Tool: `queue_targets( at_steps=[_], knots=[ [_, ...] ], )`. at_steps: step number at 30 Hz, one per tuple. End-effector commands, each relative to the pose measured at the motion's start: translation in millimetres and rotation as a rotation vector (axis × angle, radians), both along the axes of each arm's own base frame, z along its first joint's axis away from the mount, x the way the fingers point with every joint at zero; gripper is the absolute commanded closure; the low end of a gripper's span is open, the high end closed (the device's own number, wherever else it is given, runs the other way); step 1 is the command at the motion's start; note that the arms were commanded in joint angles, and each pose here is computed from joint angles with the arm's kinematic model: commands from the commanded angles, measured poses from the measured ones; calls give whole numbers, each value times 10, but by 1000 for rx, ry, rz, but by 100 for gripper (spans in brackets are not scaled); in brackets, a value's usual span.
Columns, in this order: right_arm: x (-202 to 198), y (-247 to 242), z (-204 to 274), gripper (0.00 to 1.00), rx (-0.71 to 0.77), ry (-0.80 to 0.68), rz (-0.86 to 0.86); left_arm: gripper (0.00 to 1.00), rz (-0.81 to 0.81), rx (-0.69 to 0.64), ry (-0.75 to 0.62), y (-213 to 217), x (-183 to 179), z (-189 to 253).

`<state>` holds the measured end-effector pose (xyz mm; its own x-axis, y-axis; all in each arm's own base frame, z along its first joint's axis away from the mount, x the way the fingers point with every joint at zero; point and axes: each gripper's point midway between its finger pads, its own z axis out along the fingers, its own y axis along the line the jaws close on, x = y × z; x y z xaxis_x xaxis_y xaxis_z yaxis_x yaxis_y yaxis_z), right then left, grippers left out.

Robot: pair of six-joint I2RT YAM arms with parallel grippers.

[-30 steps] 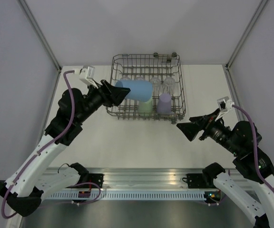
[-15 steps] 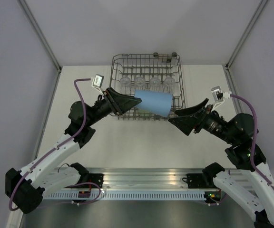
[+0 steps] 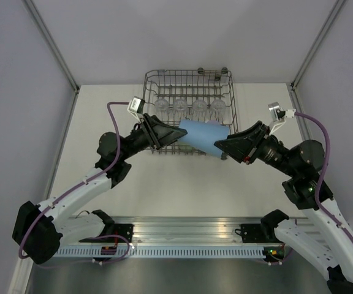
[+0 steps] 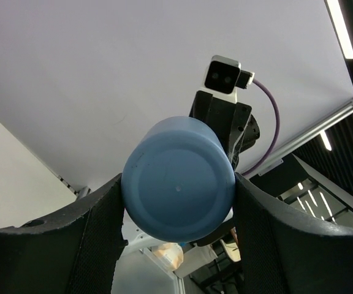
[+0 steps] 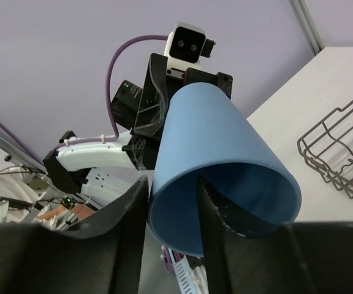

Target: Unload the cups from the dish rack

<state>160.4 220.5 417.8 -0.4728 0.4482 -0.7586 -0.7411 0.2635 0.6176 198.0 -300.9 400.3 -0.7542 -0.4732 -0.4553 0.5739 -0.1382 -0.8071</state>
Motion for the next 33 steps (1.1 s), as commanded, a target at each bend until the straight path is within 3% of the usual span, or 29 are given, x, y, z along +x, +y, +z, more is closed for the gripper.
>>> queue_targets(
  at_steps=[1, 5, 6, 8, 12, 14, 15, 17, 18, 19, 20, 23, 24, 27, 33],
  knots=[
    [-5, 39, 113, 64, 26, -53, 25, 98, -46, -81, -45, 32, -139, 195],
    [47, 30, 73, 78, 0, -58, -1, 98, -42, -73, -38, 22, -122, 154],
    [54, 26, 70, 89, -2, -59, -5, 98, -41, -72, -36, 21, -118, 145],
    [75, 22, 53, 100, -17, -60, -16, 98, -35, -67, -36, 19, -107, 126],
    [111, -14, -38, 100, -70, -46, -49, 96, 0, -30, -7, 9, -36, 36],
    [131, -49, -24, 100, -89, -63, -76, 80, 13, -9, 5, -4, 0, -31],
    [136, -57, -55, 100, -104, -56, -81, 56, 13, -6, 9, -8, 6, -46],
    [167, -75, -60, 99, -125, -66, -101, 41, 17, 7, 14, -16, 19, -77],
    [174, -83, -96, 100, -141, -57, -106, 18, 18, 18, 22, -22, 27, -99],
    [170, -94, -82, 100, -148, -61, -111, 4, 29, 32, 15, -23, 39, -79],
    [199, -104, -105, 99, -171, -71, -124, 0, 42, 91, 68, -47, 91, -209],
    [242, -158, -176, 100, -245, -77, -156, 0, 159, 195, 80, 18, 243, -259],
    [237, -190, -200, 100, -277, -68, -165, 0, 205, 319, 144, 60, 308, -555],
    [305, -276, -370, 100, -390, -46, -205, 0, 398, 447, 215, 349, 466, -718],
    [358, -381, -580, 100, -568, -4, -212, 0, 643, 561, 186, 862, 525, -768]
  ],
)
